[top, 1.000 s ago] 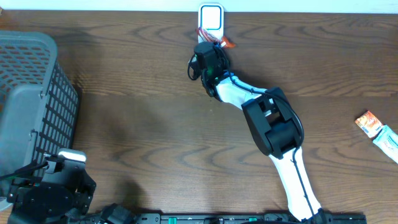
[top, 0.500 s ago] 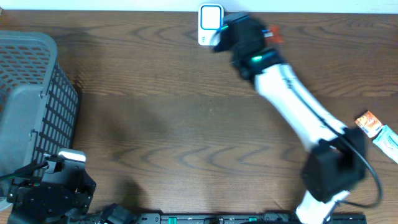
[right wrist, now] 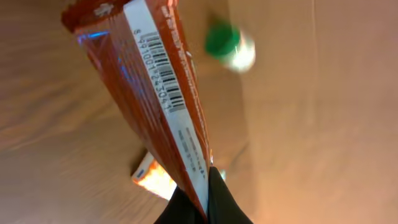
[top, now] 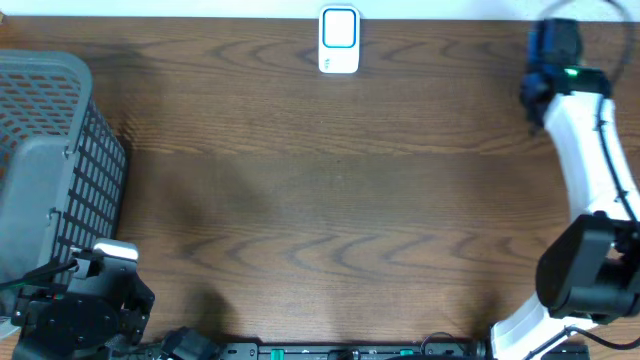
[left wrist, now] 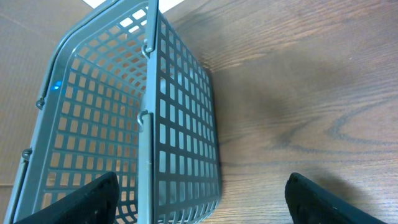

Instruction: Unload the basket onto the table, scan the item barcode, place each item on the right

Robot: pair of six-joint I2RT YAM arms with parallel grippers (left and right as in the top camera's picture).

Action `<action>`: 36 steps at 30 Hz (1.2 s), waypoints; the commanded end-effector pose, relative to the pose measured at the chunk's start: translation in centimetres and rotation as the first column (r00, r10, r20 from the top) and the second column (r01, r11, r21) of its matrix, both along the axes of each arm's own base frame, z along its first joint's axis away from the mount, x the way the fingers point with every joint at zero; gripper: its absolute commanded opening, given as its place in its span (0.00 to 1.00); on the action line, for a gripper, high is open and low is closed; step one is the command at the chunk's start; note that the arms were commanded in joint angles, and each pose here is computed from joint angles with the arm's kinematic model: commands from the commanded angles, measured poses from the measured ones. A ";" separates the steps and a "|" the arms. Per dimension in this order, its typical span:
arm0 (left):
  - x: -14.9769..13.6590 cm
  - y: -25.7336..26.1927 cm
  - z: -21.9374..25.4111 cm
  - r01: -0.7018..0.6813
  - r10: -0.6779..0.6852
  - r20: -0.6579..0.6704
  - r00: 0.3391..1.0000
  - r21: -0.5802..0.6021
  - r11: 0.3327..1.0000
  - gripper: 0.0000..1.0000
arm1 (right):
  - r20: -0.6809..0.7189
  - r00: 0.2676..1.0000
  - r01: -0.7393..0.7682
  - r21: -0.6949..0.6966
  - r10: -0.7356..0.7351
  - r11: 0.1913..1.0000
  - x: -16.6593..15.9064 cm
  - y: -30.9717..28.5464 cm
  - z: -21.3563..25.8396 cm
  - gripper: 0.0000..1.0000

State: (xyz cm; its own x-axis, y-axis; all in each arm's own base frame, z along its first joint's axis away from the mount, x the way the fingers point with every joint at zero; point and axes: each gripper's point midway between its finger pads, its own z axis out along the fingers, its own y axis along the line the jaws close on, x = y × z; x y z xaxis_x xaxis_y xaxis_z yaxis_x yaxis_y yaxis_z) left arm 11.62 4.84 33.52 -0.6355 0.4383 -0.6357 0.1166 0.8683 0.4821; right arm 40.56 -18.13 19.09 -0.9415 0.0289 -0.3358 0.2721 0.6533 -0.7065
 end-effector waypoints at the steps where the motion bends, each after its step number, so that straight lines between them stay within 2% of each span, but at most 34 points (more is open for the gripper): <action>1: -0.1 0.2 0.2 -0.013 0.013 0.013 1.000 -0.009 1.000 0.86 | 0.197 0.918 0.334 0.085 -0.345 0.939 -3.7 -3.9 -1.9 0.02; 4: -0.1 0.2 0.2 -0.013 0.013 0.013 1.000 -0.009 1.000 0.86 | 0.163 0.896 0.398 0.115 -0.412 0.910 -5.9 -6.0 -3.3 0.16; 7: -0.1 0.2 0.2 -0.013 0.013 0.013 1.000 -0.009 1.000 0.86 | 0.147 0.883 0.431 0.127 -0.447 0.893 -7.0 -7.1 -3.5 0.13; 8: -0.1 0.2 0.2 -0.013 0.013 0.013 1.000 -0.009 1.000 0.86 | 0.146 0.880 0.435 0.141 -0.453 0.890 -7.2 -7.3 -3.6 0.19; 9: -0.1 0.2 0.2 -0.013 0.013 0.013 1.000 -0.008 1.000 0.86 | 0.144 0.879 0.431 0.164 -0.454 0.887 -7.1 -7.2 -3.8 0.66; 10: -0.1 0.2 0.2 -0.013 0.013 0.013 1.000 -0.009 1.000 0.86 | 0.140 0.882 0.423 0.189 -0.450 0.886 -7.0 -7.0 -3.9 0.99; 14: -0.1 0.2 0.2 -0.013 0.013 0.013 1.000 -0.008 1.000 0.86 | 0.118 0.915 0.333 0.318 -0.386 0.888 -6.0 -4.8 -2.8 0.99; 16: -0.1 0.2 0.2 -0.013 0.013 0.013 1.000 -0.009 1.000 0.86 | 0.192 0.933 0.182 0.476 -0.303 0.861 -4.4 -1.8 0.7 0.99; 17: -0.1 0.2 0.2 -0.013 0.013 0.013 1.000 -0.009 1.000 0.86 | 0.234 0.931 0.127 0.512 -0.280 0.850 -4.0 -0.9 2.2 0.99; 19: -0.1 0.2 0.2 -0.013 0.013 0.013 1.000 -0.009 1.000 0.86 | 0.383 0.897 -0.051 0.585 -0.220 0.809 -3.2 1.7 7.4 0.99; 21: -0.1 0.2 0.2 -0.013 0.013 0.013 1.000 -0.009 1.000 0.86 | 0.595 0.791 -0.281 0.564 -0.146 0.776 -4.2 4.9 15.9 0.99; 23: -0.1 0.2 0.2 -0.013 0.013 0.013 1.000 -0.008 1.000 0.86 | 0.729 0.678 -0.401 0.473 -0.093 0.784 -7.3 6.9 22.3 0.99; 25: -0.1 0.2 0.2 -0.013 0.013 0.013 1.000 -0.008 1.000 0.86 | 0.820 0.571 -0.484 0.362 -0.026 0.796 -12.0 9.2 27.1 0.99; 28: -0.1 0.2 0.2 -0.013 0.013 0.013 1.000 -0.009 1.000 0.86 | 0.892 0.449 -0.543 0.227 0.051 0.809 -19.5 12.2 30.9 0.99; 30: -0.1 0.2 0.2 -0.013 0.013 0.013 1.000 -0.008 1.000 0.86 | 0.928 0.363 -0.537 0.138 0.081 0.832 -24.3 13.5 32.6 0.99; 33: -0.1 0.2 0.2 -0.013 0.013 0.013 1.000 -0.009 1.000 0.86 | 0.969 0.227 -0.431 0.005 0.103 0.902 -31.8 13.9 34.5 0.99; 36: -0.1 0.2 0.2 -0.013 0.013 0.013 1.000 -0.009 1.000 0.86 | 0.989 0.120 -0.341 -0.042 0.088 0.939 -38.2 14.3 34.3 0.99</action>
